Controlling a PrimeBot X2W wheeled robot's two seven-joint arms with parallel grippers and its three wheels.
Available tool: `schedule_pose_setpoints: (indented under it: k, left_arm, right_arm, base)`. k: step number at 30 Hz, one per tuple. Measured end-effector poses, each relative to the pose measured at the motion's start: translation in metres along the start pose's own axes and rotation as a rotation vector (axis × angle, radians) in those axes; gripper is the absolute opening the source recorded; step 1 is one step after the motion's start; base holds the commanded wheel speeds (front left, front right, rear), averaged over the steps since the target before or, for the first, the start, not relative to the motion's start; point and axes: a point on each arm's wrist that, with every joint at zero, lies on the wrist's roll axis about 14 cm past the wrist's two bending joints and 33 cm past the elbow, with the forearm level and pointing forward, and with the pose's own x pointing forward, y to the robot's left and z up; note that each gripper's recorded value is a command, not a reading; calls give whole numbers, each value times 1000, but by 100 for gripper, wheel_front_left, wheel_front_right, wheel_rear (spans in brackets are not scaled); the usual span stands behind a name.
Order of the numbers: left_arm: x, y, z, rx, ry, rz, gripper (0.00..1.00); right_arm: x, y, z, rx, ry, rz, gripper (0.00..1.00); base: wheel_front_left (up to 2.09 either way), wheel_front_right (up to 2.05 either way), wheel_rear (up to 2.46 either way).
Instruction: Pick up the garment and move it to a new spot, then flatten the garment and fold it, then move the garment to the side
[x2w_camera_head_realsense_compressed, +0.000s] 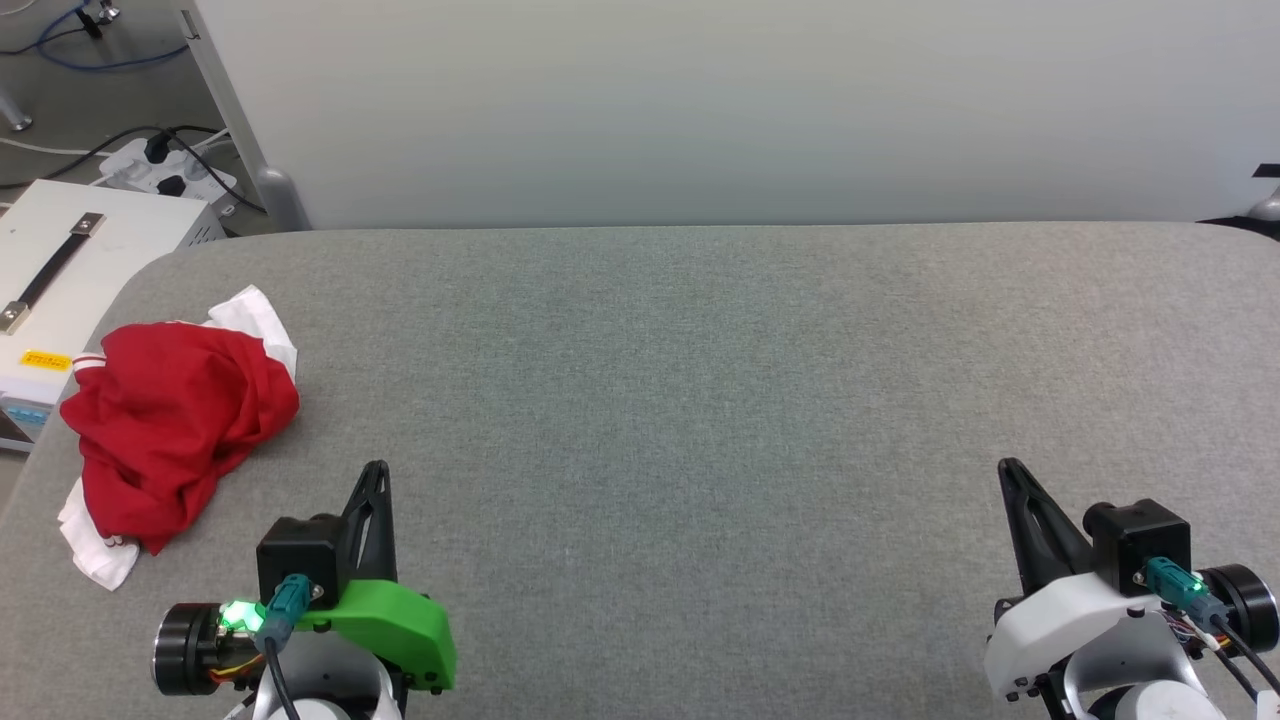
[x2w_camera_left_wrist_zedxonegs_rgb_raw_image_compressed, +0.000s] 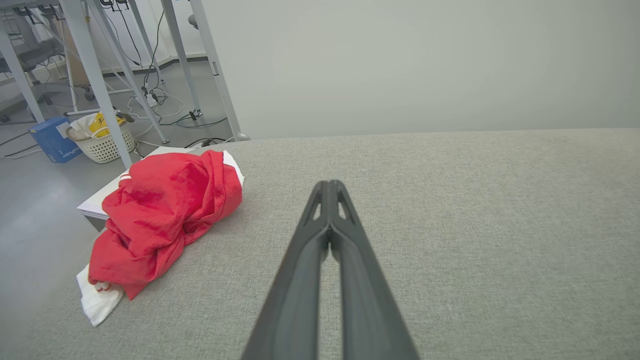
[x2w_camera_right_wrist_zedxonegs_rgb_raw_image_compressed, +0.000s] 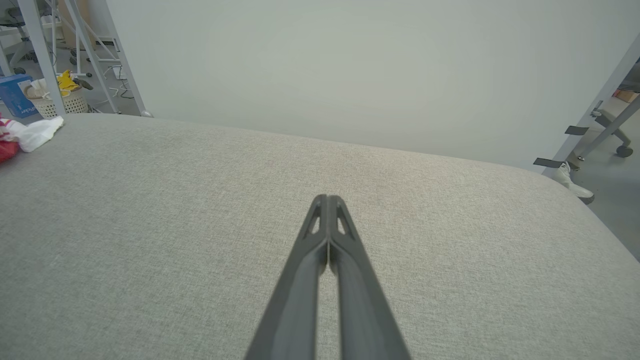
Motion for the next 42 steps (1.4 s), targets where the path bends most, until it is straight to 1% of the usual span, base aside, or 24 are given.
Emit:
schedule_pose_setpoints:
  k: [14,15,25,42]
  left_arm:
    - [0,0,0,0,0,0,0]
    - [0,0,0,0,0,0,100]
    - [0,0,0,0,-1,0,100]
    - [0,-4,7,-6,-43,-3,100]
  right_arm:
    - [0,0,0,0,0,0,0]
    - [0,0,0,1,0,0,100]
    - [0,0,0,7,-3,-1,100]
    - [0,-5,10,52,-56,-15,100]
  base:
    - [0,0,0]
    - [0,0,0]
    - [0,0,0]
    - [0,0,0]
